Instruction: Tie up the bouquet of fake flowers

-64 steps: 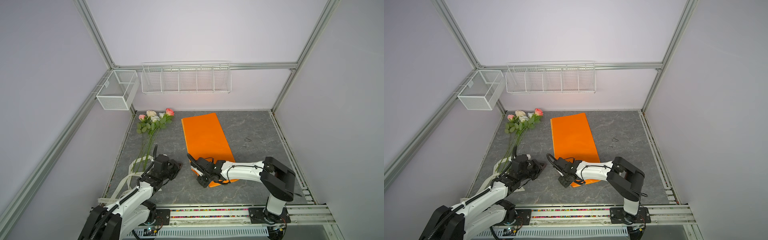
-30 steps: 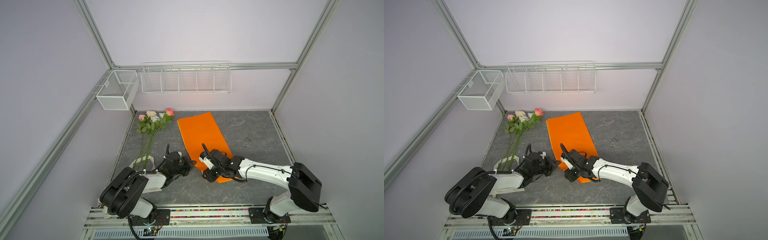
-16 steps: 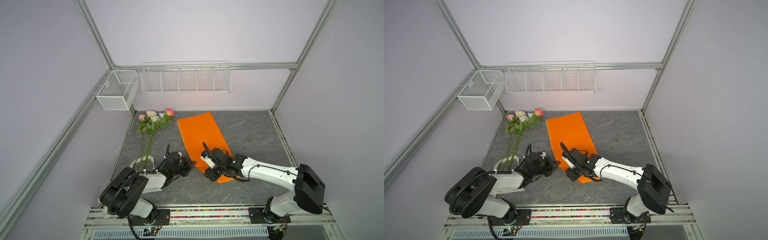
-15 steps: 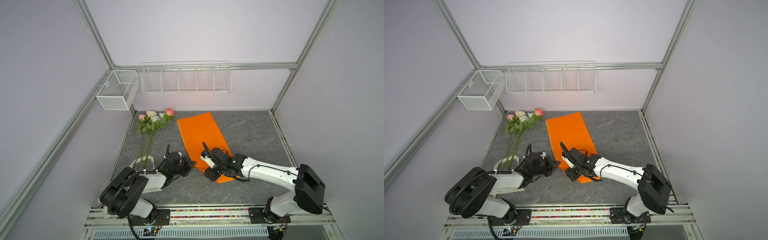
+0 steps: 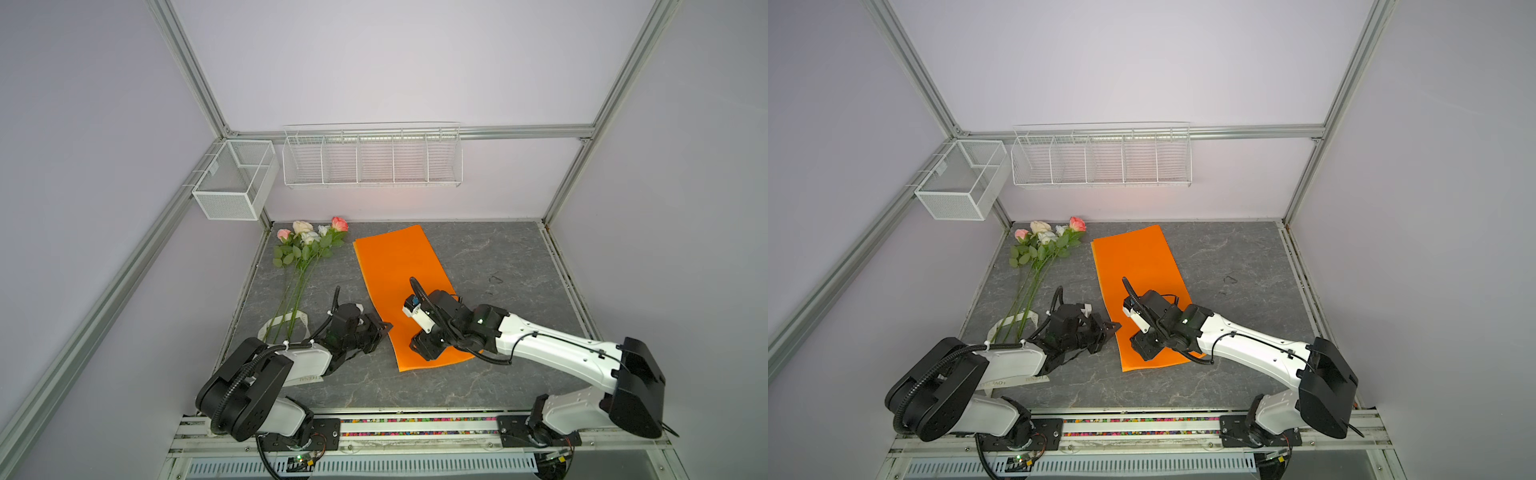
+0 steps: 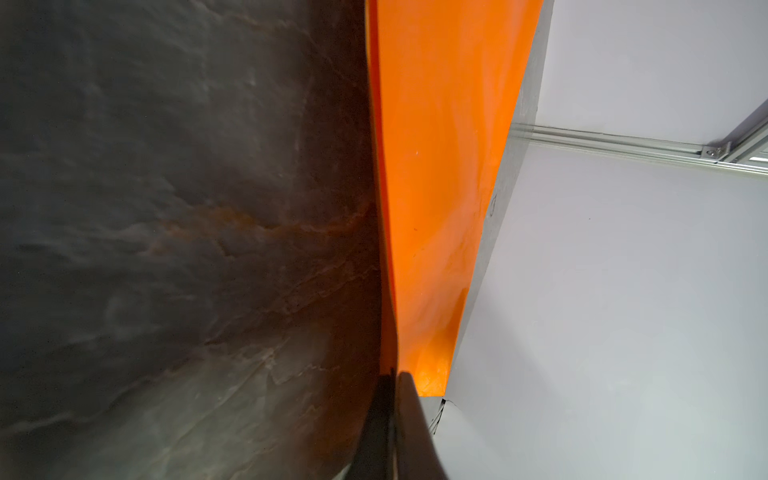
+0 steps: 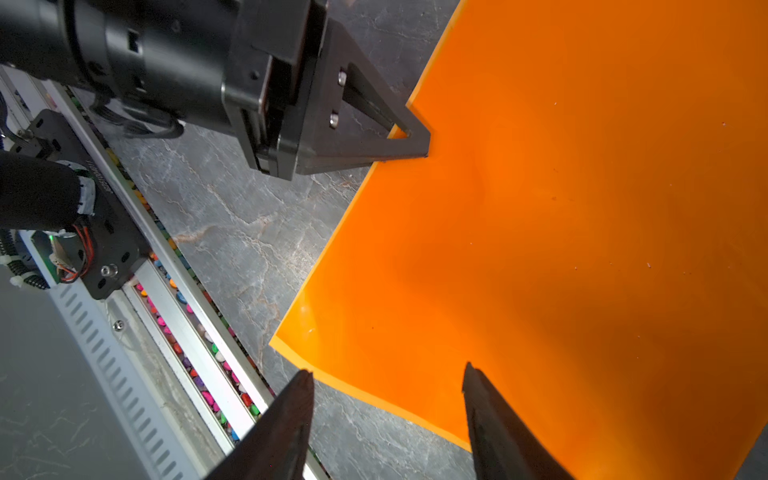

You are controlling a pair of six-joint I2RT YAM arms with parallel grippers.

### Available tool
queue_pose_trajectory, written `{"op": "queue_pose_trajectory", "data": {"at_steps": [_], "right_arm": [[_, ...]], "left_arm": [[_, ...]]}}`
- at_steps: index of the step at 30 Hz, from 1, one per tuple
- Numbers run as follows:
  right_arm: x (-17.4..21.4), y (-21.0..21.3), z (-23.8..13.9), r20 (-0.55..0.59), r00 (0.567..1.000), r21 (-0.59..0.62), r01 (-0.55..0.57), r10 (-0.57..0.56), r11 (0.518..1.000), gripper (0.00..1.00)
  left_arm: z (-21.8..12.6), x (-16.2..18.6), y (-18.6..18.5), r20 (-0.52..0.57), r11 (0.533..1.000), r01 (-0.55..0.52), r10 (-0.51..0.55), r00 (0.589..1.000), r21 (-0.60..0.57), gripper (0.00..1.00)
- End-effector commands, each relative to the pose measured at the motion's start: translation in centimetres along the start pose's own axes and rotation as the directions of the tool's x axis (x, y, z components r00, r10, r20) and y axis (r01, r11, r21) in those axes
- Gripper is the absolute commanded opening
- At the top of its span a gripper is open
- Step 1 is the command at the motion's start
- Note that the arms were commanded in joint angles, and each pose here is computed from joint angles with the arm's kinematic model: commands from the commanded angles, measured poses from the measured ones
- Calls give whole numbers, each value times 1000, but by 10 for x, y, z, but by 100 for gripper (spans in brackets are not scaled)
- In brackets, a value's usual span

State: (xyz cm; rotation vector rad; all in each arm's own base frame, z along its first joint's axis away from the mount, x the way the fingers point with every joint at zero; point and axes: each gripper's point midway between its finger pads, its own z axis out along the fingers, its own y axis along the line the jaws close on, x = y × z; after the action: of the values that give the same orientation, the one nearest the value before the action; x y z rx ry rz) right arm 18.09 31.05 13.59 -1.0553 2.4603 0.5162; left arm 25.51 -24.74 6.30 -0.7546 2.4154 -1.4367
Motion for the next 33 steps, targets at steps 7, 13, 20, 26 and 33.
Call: {"op": "queue_pose_trajectory", "data": {"at_steps": [7,13,20,26,33], "right_arm": [[13,33,24,-91,987,14,133,-131,991,63],[13,41,32,-100,977,55,194,-188,979,67],[23,36,37,-142,965,90,234,-220,968,68],[19,32,36,-128,967,119,236,-220,964,67],[23,32,42,-147,964,118,239,-221,964,67]], "left_arm": [[-1,-4,-16,15,999,-22,21,1000,29,0],[-1,-3,-20,12,999,-25,25,1000,38,0],[-2,-3,-21,13,999,-28,27,1000,40,0],[-3,-3,-19,13,999,-26,25,1000,36,0],[-4,-2,-21,14,999,-28,27,1000,41,0]]}}
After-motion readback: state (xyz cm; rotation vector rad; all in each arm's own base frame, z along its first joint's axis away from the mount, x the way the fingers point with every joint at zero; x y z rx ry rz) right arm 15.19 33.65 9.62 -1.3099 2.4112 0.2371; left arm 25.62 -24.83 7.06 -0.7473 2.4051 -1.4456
